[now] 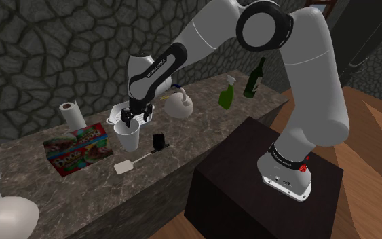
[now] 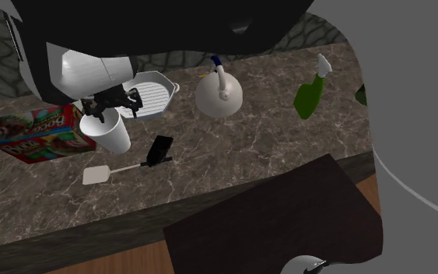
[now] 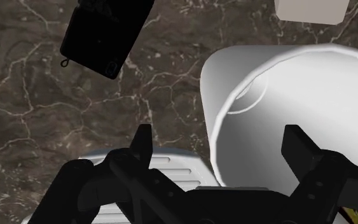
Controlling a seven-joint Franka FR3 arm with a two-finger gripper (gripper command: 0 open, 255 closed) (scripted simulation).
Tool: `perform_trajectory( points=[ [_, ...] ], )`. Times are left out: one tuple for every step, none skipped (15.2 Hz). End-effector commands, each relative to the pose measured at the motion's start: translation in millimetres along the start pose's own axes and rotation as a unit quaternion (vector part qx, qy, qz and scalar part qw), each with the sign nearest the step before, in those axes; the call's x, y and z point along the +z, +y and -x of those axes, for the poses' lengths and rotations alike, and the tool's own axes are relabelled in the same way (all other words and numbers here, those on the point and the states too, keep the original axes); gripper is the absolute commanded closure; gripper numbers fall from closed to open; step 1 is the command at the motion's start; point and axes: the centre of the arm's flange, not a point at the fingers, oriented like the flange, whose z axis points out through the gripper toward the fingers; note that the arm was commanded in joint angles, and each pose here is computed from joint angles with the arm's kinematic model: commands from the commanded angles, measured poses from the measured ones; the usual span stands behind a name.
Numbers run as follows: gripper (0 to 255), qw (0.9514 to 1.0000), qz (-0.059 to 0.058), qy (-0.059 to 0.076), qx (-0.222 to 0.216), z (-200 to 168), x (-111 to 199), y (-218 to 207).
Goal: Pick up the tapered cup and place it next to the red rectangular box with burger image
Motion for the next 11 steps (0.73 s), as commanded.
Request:
perform_trajectory(
  points=[
    [0, 1.0, 0.0, 0.0, 0.0, 0.0, -20.1, 0.1],
    [0, 1.0, 0.0, 0.0, 0.0, 0.0, -33.3, 0.1],
    [0, 1.0, 0.0, 0.0, 0.0, 0.0, -43.7, 0.1],
    [0, 1.0, 0.0, 0.0, 0.0, 0.0, -43.7, 0.1],
    [0, 1.0, 0.0, 0.0, 0.0, 0.0, -43.8, 0.1],
    [0, 1.0, 0.0, 0.0, 0.0, 0.0, -43.7, 0.1],
    [0, 1.0, 0.0, 0.0, 0.0, 0.0, -43.7, 0.1],
    [0, 1.0, 0.0, 0.0, 0.0, 0.0, -43.7, 0.1],
    [0, 1.0, 0.0, 0.0, 0.0, 0.0, -43.7, 0.1],
    [0, 1.0, 0.0, 0.0, 0.0, 0.0, -43.7, 0.1],
    [0, 1.0, 0.0, 0.0, 0.0, 0.0, -43.7, 0.1]
  ],
)
